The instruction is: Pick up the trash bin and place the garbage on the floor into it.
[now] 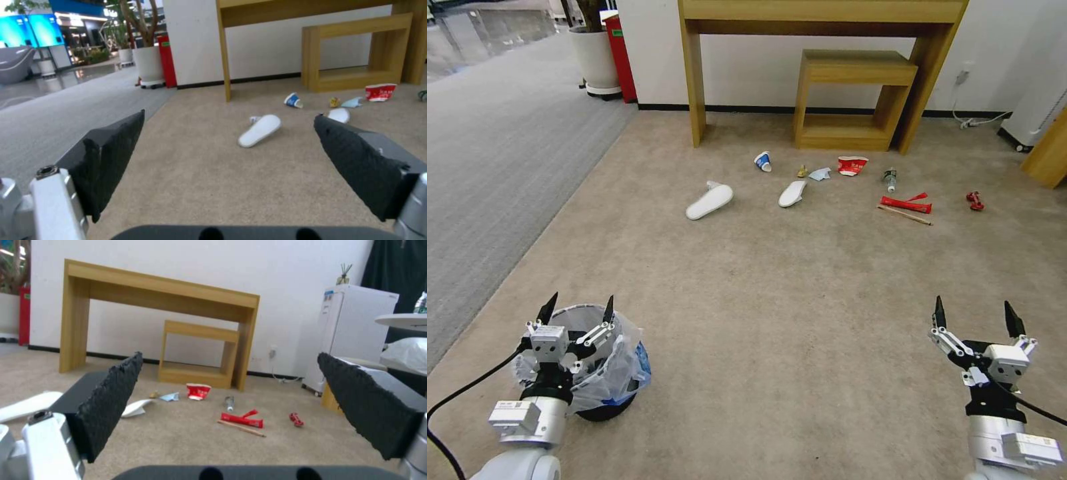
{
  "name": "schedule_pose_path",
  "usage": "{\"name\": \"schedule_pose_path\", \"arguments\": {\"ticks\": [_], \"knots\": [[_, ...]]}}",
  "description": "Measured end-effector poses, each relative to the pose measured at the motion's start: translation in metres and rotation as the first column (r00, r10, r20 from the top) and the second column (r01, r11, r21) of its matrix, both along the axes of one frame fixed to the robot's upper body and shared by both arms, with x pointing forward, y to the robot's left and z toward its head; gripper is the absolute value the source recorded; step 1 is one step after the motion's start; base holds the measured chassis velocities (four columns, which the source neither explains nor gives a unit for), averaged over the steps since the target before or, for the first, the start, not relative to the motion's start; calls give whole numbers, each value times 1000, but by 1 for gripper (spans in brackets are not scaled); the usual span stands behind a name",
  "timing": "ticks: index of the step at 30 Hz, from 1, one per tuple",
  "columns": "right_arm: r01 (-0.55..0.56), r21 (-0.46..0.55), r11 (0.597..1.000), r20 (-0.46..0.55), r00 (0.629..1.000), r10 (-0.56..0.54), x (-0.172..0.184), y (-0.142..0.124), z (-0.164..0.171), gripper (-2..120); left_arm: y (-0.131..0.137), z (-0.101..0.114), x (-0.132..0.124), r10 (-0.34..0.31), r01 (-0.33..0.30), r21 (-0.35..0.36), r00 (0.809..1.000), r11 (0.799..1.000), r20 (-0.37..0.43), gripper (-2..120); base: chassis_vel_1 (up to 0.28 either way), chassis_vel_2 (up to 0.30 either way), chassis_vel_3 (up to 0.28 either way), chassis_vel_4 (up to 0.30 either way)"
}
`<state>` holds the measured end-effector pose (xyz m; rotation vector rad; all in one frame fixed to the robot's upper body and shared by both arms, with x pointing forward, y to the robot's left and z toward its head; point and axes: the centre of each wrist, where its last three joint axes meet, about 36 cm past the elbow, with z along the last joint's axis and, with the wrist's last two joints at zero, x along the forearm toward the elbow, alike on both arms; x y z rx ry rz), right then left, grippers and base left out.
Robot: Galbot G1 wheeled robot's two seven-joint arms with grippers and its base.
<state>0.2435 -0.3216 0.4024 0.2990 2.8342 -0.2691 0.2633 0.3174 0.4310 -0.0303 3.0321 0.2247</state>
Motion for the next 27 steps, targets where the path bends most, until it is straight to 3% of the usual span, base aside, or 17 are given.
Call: {"name": "schedule_pose_path", "arguments": {"ticks": [27], "knots": [[18, 4, 1000, 6, 1000, -18, -2, 4, 1, 100, 4, 1, 2, -14, 14, 0, 1000, 1000, 3, 100, 135, 129, -130, -134]]}}
